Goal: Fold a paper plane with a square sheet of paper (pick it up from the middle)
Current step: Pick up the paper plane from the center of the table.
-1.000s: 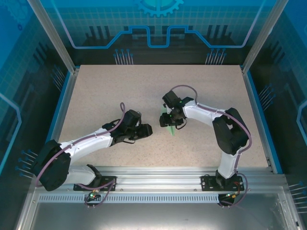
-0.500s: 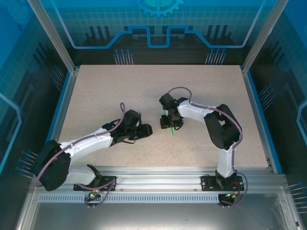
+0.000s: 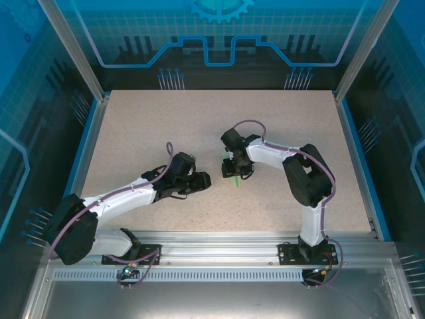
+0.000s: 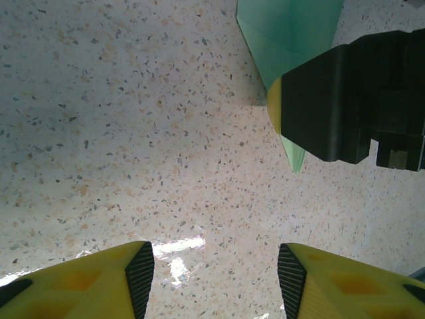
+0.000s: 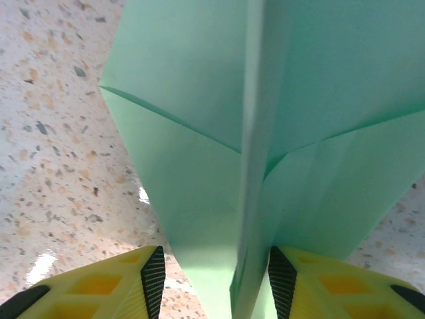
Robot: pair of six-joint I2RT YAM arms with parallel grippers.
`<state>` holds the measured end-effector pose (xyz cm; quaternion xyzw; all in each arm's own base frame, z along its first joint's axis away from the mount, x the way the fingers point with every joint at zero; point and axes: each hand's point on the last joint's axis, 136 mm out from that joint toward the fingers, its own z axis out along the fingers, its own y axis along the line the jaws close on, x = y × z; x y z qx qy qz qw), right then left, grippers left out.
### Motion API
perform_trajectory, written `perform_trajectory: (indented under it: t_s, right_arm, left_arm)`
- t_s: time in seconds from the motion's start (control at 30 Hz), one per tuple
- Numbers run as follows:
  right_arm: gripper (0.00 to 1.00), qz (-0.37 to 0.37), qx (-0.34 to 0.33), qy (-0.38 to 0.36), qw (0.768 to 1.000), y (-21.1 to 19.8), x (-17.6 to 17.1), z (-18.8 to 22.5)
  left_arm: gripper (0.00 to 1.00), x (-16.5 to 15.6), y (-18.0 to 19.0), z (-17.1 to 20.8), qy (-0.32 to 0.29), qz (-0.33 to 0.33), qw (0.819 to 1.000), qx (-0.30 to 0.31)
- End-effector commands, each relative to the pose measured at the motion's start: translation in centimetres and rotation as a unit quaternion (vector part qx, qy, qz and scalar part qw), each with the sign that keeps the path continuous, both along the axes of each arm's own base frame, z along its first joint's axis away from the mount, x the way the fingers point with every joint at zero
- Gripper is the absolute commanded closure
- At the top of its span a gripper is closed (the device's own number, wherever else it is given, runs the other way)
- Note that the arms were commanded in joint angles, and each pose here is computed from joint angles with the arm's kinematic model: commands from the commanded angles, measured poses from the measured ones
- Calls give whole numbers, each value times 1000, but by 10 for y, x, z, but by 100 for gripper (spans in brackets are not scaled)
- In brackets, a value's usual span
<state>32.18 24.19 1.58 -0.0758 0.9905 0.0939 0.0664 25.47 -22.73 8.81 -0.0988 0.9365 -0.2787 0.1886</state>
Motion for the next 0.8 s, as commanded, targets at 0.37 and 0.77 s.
perform_trajectory:
  t_s: [0.37,0.77]
  right_arm:
    - [61,-30,61,31,997,0,-5,-6]
    - [91,-30,32,17,999,-8,-2,-2]
  left_arm:
    - [44,1,-5,2,3,-6,1000,1]
    - [44,6,-15,-3,12,-9,1000,-1]
